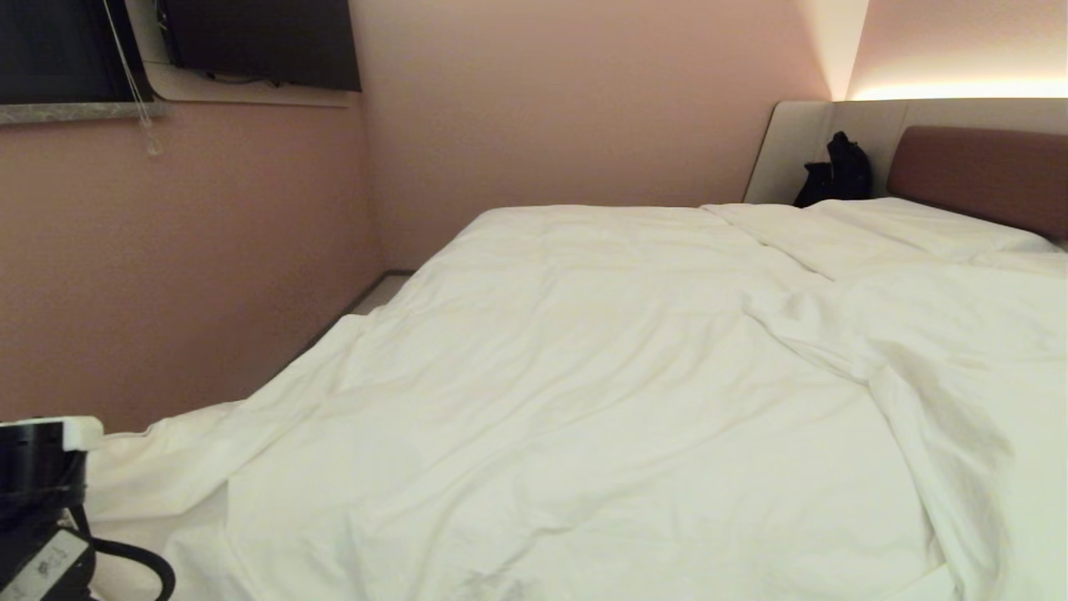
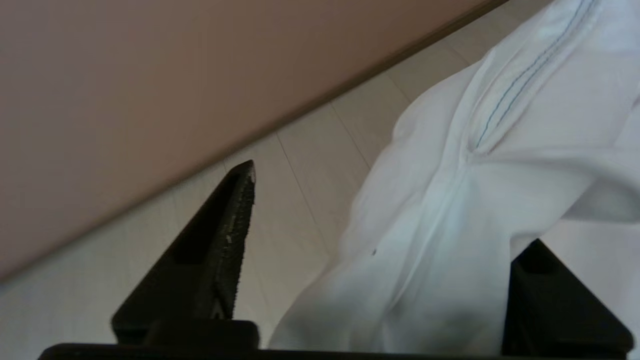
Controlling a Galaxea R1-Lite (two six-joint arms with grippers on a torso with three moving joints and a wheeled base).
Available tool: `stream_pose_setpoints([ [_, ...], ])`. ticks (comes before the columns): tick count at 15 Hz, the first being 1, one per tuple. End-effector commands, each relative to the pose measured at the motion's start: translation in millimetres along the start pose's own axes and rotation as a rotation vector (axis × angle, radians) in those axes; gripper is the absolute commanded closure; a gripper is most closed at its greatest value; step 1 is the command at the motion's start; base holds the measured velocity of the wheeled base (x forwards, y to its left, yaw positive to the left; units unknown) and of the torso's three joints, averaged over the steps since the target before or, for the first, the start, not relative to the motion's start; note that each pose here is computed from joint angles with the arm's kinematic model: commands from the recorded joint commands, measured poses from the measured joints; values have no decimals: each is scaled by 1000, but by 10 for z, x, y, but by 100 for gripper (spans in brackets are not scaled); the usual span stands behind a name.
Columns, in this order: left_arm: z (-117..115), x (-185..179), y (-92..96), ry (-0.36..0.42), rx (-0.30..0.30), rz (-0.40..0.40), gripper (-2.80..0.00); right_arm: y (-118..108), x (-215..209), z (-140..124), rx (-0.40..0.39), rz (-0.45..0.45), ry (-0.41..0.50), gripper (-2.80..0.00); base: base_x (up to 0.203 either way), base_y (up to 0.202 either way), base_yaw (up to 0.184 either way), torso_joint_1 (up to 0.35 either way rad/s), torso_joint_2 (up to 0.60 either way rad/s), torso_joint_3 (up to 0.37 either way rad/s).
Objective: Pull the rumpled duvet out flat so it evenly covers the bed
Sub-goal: Flatten the corners of the folded blanket
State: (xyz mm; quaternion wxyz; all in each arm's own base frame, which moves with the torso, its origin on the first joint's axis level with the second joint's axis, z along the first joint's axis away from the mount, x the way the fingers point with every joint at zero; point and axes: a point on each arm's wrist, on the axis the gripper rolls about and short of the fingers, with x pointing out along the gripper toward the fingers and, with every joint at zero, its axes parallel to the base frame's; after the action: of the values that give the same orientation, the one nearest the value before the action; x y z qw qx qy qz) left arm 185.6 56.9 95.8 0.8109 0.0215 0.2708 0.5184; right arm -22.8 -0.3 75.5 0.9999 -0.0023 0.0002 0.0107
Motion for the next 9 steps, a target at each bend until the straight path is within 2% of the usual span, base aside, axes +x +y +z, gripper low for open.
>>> stream_pose_setpoints([
  [1, 109, -317, 367, -115, 71, -29, -280, 0, 0, 0, 0, 2, 0, 0, 0, 0, 0, 0, 0, 0],
  [2, 68, -388, 468, -115, 150, -27, -280, 0, 0, 0, 0, 1, 0, 0, 0, 0, 0, 0, 0, 0],
  [4, -173, -496, 683, -5, 408, -6, -280, 0, 0, 0, -1, 2, 0, 0, 0, 0, 0, 0, 0, 0],
  [5, -273, -534, 760, 58, 504, -6, -280, 0, 0, 0, 0, 1, 0, 0, 0, 0, 0, 0, 0, 0],
  [6, -333, -546, 793, 106, 565, -10, -280, 0, 0, 0, 0, 0, 0, 0, 0, 0, 0, 0, 0, 0],
  [7, -364, -544, 799, 135, 584, -39, -280, 0, 0, 0, -1, 2, 0, 0, 0, 0, 0, 0, 0, 0],
  [8, -378, -546, 800, 147, 577, -85, -280, 0, 0, 0, -1, 2, 0, 0, 0, 0, 0, 0, 0, 0],
  [9, -377, -548, 812, 151, 563, -96, -280, 0, 0, 0, 0, 1, 0, 0, 0, 0, 0, 0, 0, 0],
])
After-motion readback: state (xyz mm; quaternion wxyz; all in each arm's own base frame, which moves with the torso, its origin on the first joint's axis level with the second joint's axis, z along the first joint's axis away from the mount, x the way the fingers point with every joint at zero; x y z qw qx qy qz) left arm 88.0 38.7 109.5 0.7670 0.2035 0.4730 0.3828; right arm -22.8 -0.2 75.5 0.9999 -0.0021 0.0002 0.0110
